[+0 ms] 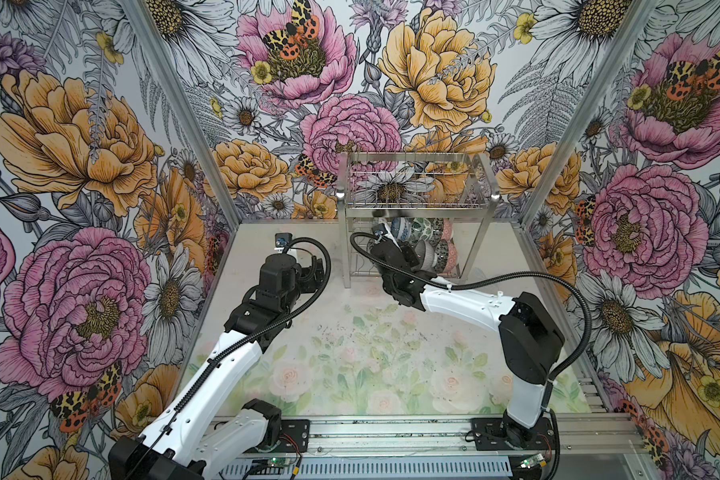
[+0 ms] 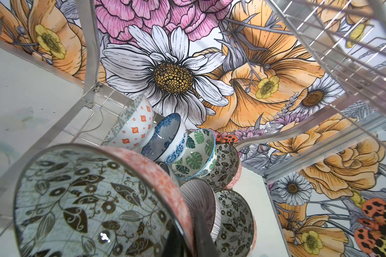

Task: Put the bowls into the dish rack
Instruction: 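Lower the leaf bowl on edge into the rack slot beside the green bowl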

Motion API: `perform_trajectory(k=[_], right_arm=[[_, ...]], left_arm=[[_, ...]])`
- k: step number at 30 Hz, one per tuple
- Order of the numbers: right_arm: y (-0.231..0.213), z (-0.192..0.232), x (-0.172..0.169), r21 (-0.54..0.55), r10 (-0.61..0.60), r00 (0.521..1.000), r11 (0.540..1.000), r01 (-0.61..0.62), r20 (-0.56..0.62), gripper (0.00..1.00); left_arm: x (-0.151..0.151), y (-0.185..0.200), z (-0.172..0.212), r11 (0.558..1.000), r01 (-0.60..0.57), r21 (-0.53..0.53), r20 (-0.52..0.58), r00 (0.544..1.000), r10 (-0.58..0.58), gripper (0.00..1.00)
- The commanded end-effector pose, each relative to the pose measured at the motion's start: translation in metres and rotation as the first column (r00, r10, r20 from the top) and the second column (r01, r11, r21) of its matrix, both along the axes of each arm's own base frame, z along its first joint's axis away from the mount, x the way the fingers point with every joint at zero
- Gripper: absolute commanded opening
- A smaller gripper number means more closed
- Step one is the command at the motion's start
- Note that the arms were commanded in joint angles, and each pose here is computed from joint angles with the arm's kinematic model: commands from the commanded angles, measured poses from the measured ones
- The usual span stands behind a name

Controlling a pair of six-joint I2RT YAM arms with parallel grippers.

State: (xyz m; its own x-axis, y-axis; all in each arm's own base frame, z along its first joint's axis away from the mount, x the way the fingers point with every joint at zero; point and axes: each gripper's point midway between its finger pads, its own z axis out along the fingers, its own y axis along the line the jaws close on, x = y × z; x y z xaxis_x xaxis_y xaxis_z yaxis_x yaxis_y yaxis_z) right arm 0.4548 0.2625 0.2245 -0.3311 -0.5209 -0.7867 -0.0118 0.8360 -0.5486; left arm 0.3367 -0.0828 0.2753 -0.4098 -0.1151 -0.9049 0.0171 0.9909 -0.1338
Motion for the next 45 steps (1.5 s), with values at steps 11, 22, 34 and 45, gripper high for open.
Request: perform_trajectory(k=[11, 22, 34, 45], right_arm=[[0.016, 0.015, 0.033, -0.099, -0.087, 0.989, 0.99, 0.099, 0.116, 0.0], [0.023, -0.008, 0.049, -0.193, -0.078, 0.992, 0.976, 0.096, 0.1, 0.0], [0.023, -0.033, 0.062, -0.277, -0.086, 0.993, 0.955, 0.106, 0.083, 0.0], [0.017, -0.049, 0.077, -0.319, -0.123, 0.989, 0.937, 0.144, 0.085, 0.0]], left_arm=[[0.002, 0.0, -0.012, 1.0, 0.009, -0.025, -0.021, 1.0, -0.009, 0.99], [0.003, 0.002, -0.013, 1.0, 0.005, -0.027, -0.021, 1.0, -0.005, 0.99], [0.002, 0.002, -0.013, 0.999, 0.005, -0.031, -0.018, 1.0, -0.005, 0.99], [0.002, 0.003, -0.014, 0.999, 0.005, -0.032, -0.02, 1.0, -0.006, 0.99]])
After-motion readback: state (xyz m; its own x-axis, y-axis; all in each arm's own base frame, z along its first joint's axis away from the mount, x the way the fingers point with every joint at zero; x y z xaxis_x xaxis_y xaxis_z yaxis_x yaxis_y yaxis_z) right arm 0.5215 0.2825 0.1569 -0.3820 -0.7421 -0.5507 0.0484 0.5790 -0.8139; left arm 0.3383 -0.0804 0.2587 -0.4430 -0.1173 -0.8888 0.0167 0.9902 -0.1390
